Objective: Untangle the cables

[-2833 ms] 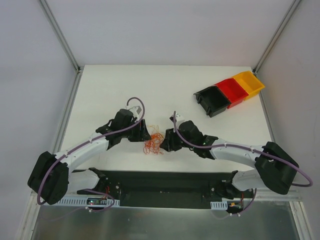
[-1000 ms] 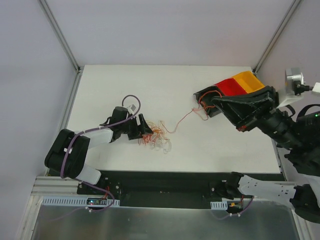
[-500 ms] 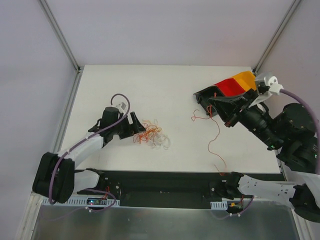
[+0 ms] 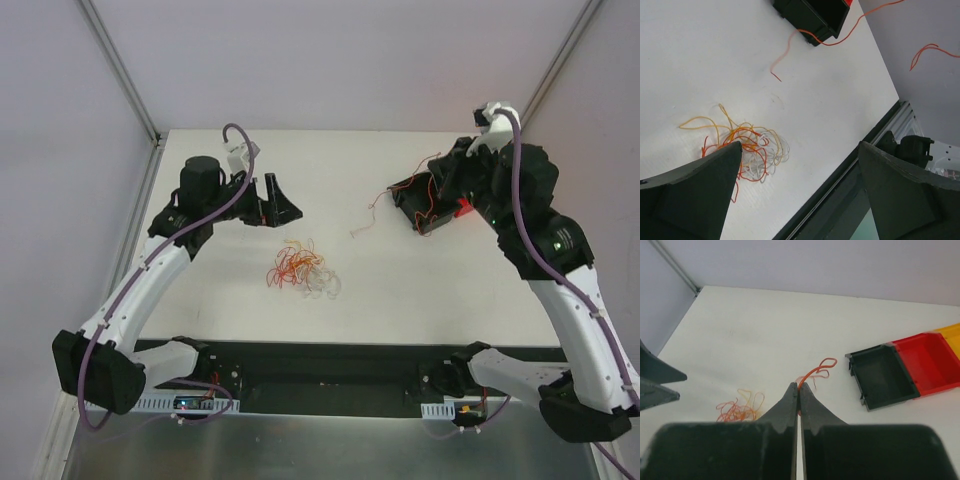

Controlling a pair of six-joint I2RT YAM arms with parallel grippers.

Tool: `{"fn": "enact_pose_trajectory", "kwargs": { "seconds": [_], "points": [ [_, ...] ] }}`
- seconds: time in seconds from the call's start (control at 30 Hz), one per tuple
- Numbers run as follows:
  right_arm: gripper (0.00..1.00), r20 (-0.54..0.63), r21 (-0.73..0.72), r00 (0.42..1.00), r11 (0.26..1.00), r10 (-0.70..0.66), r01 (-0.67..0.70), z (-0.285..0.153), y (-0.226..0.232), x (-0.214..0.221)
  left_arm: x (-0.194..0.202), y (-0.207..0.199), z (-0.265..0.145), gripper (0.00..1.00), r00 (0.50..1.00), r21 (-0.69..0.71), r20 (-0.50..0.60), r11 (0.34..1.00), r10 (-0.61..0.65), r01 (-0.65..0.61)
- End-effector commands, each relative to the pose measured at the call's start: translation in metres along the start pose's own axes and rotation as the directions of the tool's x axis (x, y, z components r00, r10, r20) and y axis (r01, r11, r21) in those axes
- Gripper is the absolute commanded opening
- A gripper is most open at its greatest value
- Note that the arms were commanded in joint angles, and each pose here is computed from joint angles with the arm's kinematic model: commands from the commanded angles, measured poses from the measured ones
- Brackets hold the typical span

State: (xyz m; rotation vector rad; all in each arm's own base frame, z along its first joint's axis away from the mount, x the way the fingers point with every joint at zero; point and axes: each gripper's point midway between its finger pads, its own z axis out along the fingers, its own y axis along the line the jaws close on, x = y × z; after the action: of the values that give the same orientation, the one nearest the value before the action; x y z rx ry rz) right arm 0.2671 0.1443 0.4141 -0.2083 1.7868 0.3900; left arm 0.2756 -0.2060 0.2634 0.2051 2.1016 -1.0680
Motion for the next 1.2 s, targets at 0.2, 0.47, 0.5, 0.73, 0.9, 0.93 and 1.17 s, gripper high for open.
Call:
{"fn": "enact_pose_trajectory", "kwargs": {
  "seconds": [0.2, 0.47, 0.5, 0.73, 0.9, 0.93, 1.17],
  "points": [
    [0.01, 0.082, -0.056, 0.988, 0.99, 0.135, -0.13, 0.036, -0.024, -0.082, 0.002, 0.0, 0.021, 0.99, 0.984, 0.118, -0.158, 0.991, 0.081, -0.063],
    [0.01, 0.121, 0.033, 0.985, 0.991, 0.127, -0.132, 0.043, -0.062, -0.098, 0.007, 0.032, 0.015, 0.98, 0.988, 0.041, -0.15, 0.999, 0.028, -0.022],
    [0.01, 0.128, 0.035, 0.983, 0.99, 0.129, -0.134, 0.044, -0.066, -0.101, 0.007, 0.034, 0.015, 0.98, 0.988, 0.039, -0.151, 0.999, 0.02, -0.014],
    [0.01, 0.12, 0.028, 0.981, 0.987, 0.154, -0.158, 0.077, -0.086, -0.107, 0.006, 0.039, 0.012, 0.97, 0.99, 0.03, -0.144, 1.0, 0.011, -0.007],
    [0.01, 0.123, -0.009, 0.971, 0.979, 0.205, -0.205, 0.097, -0.088, -0.112, 0.003, 0.044, 0.01, 0.98, 0.991, 0.022, -0.134, 1.0, -0.001, 0.004],
    [0.01, 0.13, -0.015, 0.97, 0.979, 0.203, -0.203, 0.098, -0.087, -0.118, 0.003, 0.045, 0.009, 0.97, 0.991, 0.023, -0.135, 1.0, -0.008, 0.011],
    [0.01, 0.189, -0.031, 0.964, 0.983, 0.186, -0.183, 0.093, -0.085, -0.149, 0.001, 0.045, 0.008, 0.97, 0.991, 0.028, -0.13, 0.999, -0.01, 0.014]
  ]
}}
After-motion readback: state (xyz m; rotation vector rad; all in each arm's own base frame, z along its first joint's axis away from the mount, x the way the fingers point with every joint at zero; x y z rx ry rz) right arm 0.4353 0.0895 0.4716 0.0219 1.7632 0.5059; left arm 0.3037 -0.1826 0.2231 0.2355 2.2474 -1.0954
